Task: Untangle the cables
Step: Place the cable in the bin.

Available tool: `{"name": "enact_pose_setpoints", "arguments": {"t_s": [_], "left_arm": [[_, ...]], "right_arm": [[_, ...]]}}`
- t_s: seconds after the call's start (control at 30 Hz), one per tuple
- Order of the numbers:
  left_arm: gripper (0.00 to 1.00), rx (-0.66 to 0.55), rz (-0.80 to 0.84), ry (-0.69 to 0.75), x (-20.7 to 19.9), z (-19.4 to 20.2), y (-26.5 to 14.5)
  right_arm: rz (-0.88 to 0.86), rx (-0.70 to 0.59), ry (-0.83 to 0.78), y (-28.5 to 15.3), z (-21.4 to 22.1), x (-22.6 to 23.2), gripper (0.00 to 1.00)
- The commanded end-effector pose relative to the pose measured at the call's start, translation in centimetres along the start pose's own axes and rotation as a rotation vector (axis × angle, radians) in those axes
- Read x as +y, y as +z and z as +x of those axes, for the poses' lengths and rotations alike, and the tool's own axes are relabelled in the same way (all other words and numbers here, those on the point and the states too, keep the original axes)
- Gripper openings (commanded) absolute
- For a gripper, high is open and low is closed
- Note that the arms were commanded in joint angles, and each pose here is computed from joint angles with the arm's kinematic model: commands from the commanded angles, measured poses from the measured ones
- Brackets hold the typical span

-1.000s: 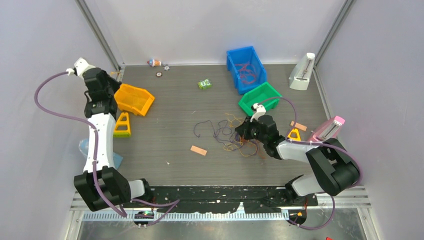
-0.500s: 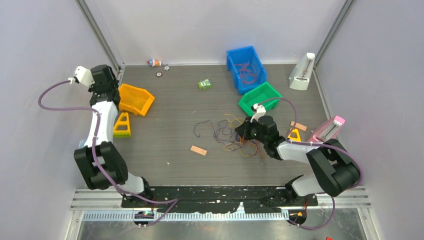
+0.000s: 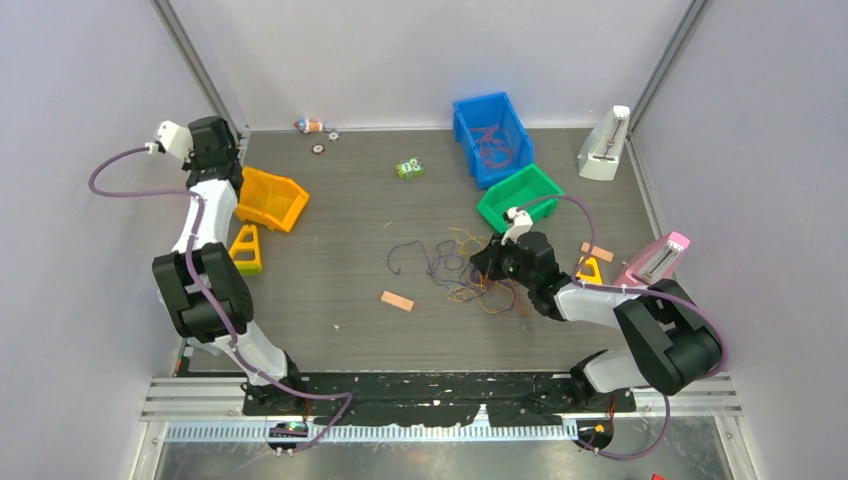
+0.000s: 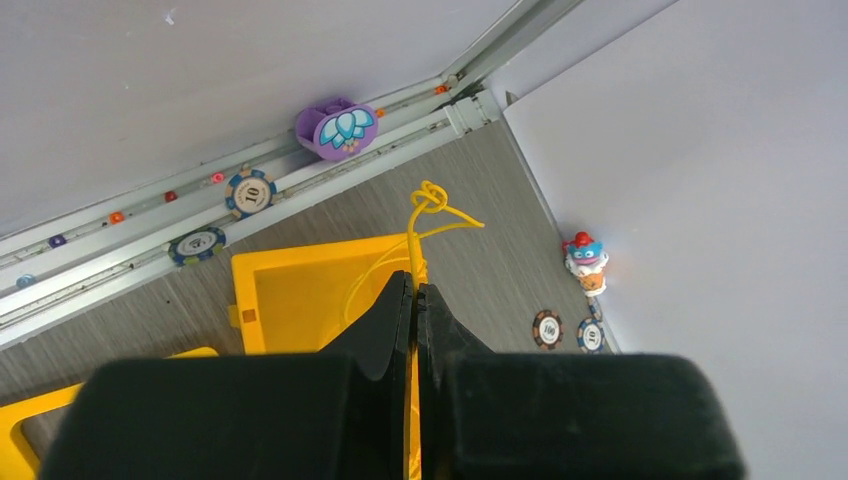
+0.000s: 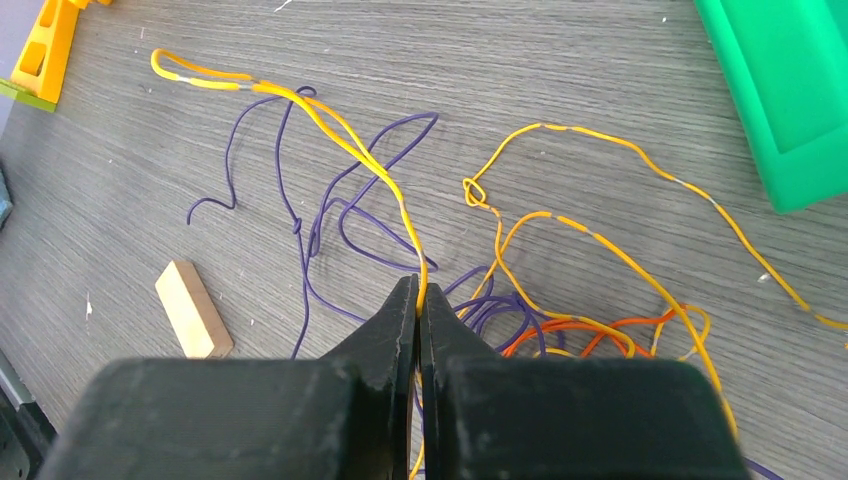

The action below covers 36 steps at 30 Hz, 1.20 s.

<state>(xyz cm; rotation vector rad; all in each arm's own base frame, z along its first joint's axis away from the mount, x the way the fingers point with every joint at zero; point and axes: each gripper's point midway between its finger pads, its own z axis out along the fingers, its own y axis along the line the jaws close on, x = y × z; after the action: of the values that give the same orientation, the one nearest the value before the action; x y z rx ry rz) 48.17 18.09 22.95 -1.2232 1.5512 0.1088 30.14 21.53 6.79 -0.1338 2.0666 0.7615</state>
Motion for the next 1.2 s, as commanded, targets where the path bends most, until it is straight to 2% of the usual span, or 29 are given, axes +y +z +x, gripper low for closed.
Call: {"name": "enact_pose_setpoints", "arguments": {"t_s": [0.0,0.33,0.6,0.8,0.97,1.17], "left_arm": [[0.0,0.027,-0.074,0.024,1.5,1.0,1.0],[0.0,0.121,-0.14,0.023,3.4,4.3,2.4],[0.0,0.18,-0.228,0.054,5.3,5.6,2.0],[0.06,0.258,-0.245,0.057,5.6,7.4,3.1],[0.06,0.246,-0.254,0.045,5.8,7.2,3.2],[0.2,0.249,-0.254,0.068,5.6,6.3,2.5]], "right_arm": [[-0.034,-0.08,-0.027,-0.5,-2.0,1.1,0.07],[-0.037,-0.085,-0.023,-0.5,-2.0,1.1,0.07],[-0.035,-0.088,-0.022,-0.4,-2.1,1.1,0.07],[-0.035,-0.088,-0.021,-0.4,-2.2,1.1,0.07],[-0.029,-0.093,-0.025,-0.5,-2.2,1.0,0.07],[-0.03,-0.094,-0.025,-0.6,-2.3,1.1,0.07]]}}
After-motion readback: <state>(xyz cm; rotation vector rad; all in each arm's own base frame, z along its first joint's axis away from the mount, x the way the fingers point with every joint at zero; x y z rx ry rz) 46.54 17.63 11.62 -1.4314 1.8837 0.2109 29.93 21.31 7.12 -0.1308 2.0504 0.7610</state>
